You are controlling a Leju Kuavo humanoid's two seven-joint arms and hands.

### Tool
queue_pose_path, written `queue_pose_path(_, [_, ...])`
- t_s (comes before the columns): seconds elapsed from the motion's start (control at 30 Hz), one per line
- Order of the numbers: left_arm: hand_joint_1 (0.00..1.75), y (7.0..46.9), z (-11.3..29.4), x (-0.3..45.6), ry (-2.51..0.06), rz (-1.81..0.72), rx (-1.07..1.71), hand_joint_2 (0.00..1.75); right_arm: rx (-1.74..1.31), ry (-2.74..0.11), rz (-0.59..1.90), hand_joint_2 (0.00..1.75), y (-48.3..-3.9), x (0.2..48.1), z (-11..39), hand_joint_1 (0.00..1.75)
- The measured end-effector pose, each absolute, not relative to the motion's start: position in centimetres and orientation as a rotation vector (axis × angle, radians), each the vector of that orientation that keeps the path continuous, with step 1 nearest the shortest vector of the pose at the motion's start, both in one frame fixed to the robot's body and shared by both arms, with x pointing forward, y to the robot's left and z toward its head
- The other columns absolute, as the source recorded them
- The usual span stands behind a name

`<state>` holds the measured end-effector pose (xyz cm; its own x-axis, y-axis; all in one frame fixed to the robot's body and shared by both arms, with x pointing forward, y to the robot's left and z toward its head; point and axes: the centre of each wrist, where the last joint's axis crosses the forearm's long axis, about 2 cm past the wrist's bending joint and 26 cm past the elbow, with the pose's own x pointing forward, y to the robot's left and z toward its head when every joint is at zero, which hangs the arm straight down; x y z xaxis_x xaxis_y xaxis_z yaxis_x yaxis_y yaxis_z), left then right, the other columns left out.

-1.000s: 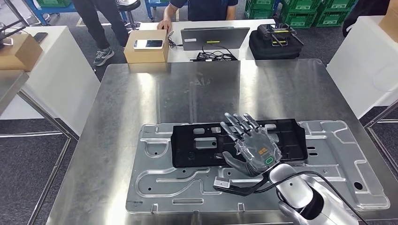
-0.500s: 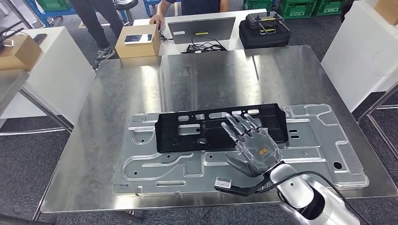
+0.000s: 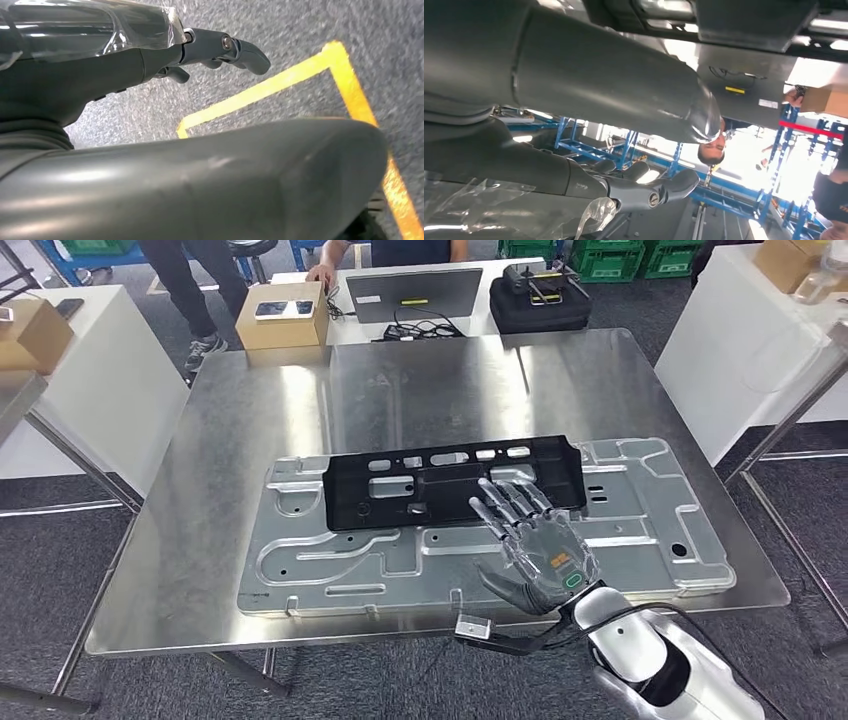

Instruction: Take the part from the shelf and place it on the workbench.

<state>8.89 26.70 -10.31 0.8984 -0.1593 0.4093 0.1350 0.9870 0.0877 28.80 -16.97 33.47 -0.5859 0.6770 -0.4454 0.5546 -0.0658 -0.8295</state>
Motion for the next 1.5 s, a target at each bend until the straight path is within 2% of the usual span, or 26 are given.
queue_pose_path(0.97, [0.0, 26.3, -10.2, 9.3, -0.436, -0.154, 0.056, 0.0, -1.316, -2.063, 1.718, 0.0, -17.2, 28.9, 33.4, 0.0])
queue_pose_path(1.23, [0.0, 26.2, -10.3, 9.0, -0.427, -0.144, 0.057, 0.0, -0.998, -1.998, 1.527, 0.0, -18.5, 28.1, 29.3, 0.0])
queue_pose_path(1.5, [0.0, 26.4, -10.4, 8.4, -0.394, -0.12, 0.068, 0.0, -0.693, -1.72, 1.182, 0.0, -22.2, 26.5, 20.3, 0.0])
